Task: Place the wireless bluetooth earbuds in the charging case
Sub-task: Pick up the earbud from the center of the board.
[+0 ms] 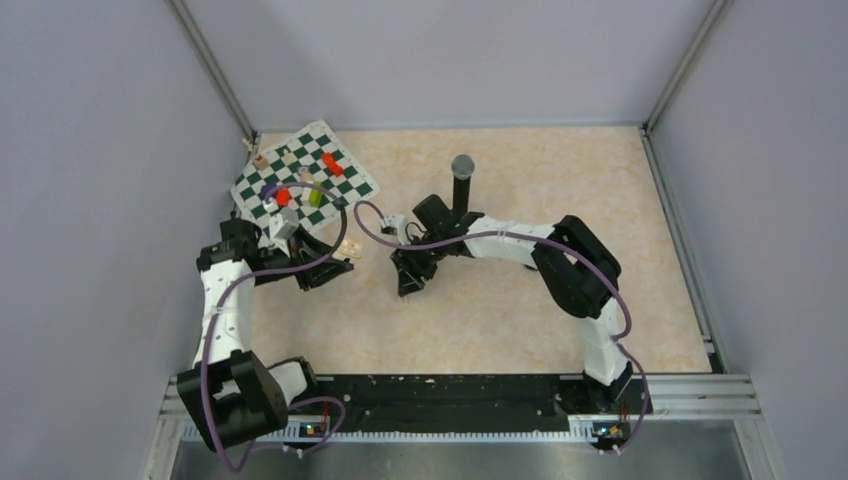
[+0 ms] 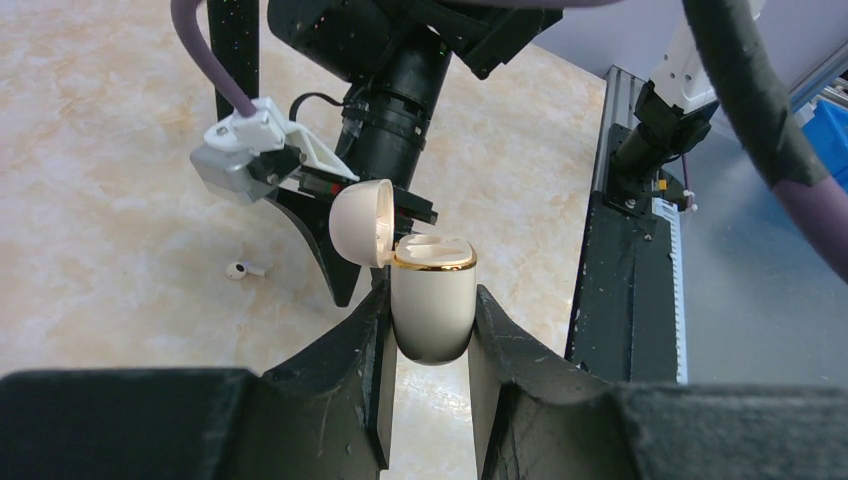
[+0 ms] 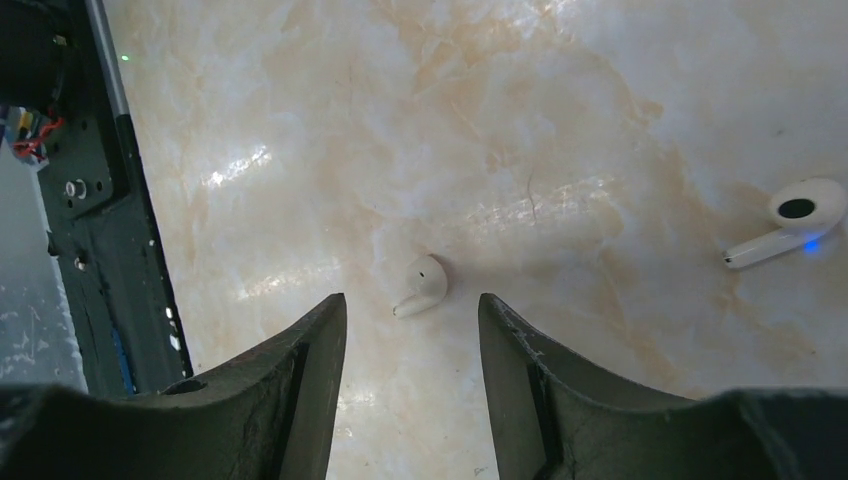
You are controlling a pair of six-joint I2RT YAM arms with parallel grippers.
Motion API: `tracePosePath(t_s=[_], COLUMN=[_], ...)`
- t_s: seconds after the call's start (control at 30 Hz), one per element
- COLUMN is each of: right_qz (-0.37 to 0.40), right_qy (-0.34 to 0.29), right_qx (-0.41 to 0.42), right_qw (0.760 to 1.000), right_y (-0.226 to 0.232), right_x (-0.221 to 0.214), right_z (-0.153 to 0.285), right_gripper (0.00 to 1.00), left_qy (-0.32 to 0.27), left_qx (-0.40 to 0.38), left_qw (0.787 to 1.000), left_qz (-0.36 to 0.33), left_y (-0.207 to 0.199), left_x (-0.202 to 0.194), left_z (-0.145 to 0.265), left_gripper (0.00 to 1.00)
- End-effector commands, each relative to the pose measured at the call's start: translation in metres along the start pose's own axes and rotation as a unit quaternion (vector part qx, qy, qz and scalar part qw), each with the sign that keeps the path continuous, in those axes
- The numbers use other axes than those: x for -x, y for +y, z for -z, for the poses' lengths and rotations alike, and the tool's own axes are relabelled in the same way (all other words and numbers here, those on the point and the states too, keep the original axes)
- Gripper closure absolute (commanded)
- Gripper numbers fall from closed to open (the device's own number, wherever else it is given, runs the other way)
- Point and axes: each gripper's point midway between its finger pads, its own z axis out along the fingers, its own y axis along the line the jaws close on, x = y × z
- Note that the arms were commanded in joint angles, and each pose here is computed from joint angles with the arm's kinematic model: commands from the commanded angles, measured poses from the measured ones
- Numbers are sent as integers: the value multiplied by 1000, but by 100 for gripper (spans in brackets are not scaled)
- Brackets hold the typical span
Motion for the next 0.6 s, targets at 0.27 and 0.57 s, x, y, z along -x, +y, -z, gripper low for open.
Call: tracePosePath(t_s=[0.27,0.57], right_qz=[28,44], right_qy=[22,28], right_qx=[-23,-48], right_qw=[999,997], right_y=[-3,-6], right_x=[1,0], right_z=[-18,-22], right_gripper=[51,51], left_qy=[-55,-55], left_qx=[-21,-21], left_qw=[998,998], left_qz=[-21,-21], left_y=[-12,-12], left_x=[24,24], left_z=[-1,-1], left_gripper=[100,100])
